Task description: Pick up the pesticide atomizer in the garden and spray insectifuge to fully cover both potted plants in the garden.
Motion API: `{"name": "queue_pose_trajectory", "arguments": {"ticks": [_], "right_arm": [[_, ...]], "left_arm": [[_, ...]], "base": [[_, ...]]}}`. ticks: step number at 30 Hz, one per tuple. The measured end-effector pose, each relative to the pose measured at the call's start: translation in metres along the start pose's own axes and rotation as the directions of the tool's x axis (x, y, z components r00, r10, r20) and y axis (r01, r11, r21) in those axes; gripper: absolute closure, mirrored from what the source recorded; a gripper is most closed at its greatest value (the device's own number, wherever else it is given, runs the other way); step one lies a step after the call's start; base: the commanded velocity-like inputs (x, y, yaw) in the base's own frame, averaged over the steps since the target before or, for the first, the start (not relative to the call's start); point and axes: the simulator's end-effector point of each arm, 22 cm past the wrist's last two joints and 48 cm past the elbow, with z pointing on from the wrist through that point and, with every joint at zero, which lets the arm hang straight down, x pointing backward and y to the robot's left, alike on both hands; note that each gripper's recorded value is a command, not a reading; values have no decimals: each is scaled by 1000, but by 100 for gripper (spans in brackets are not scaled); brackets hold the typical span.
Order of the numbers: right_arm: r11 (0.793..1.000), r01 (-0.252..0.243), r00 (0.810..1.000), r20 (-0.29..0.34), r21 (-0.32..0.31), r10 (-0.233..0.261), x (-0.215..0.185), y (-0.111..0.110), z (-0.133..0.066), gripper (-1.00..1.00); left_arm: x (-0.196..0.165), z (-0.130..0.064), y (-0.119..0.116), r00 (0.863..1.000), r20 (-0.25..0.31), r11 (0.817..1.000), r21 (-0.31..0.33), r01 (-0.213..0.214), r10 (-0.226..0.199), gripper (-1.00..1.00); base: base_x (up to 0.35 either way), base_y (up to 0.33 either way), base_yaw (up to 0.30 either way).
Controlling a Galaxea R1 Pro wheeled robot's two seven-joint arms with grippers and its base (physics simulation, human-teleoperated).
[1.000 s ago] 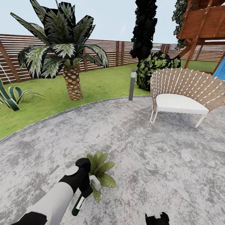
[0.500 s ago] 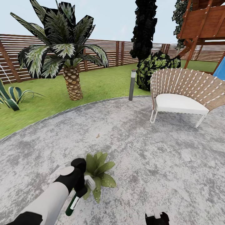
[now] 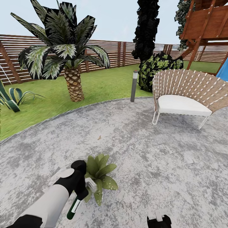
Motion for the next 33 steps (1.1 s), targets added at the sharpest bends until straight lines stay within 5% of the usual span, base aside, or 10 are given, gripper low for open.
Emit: {"name": "queue_pose_trajectory", "arguments": {"ticks": [10,18,33], "right_arm": [[1000,0,1000,0,1,0,0,-1,0,-100],[1000,0,1000,0,4,0,0,-2,0,-100],[1000,3,1000,-1,8,-3,1,-6,0,-100]], "left_arm": [[3,0,4,1000,2,1000,1,26,-26,100],[21,2,23,997,-20,998,-18,67,-68,100],[24,7,19,997,-27,998,-5,69,-69,100]], "base": [[0,0,243],[0,0,19],[0,0,0]]}}
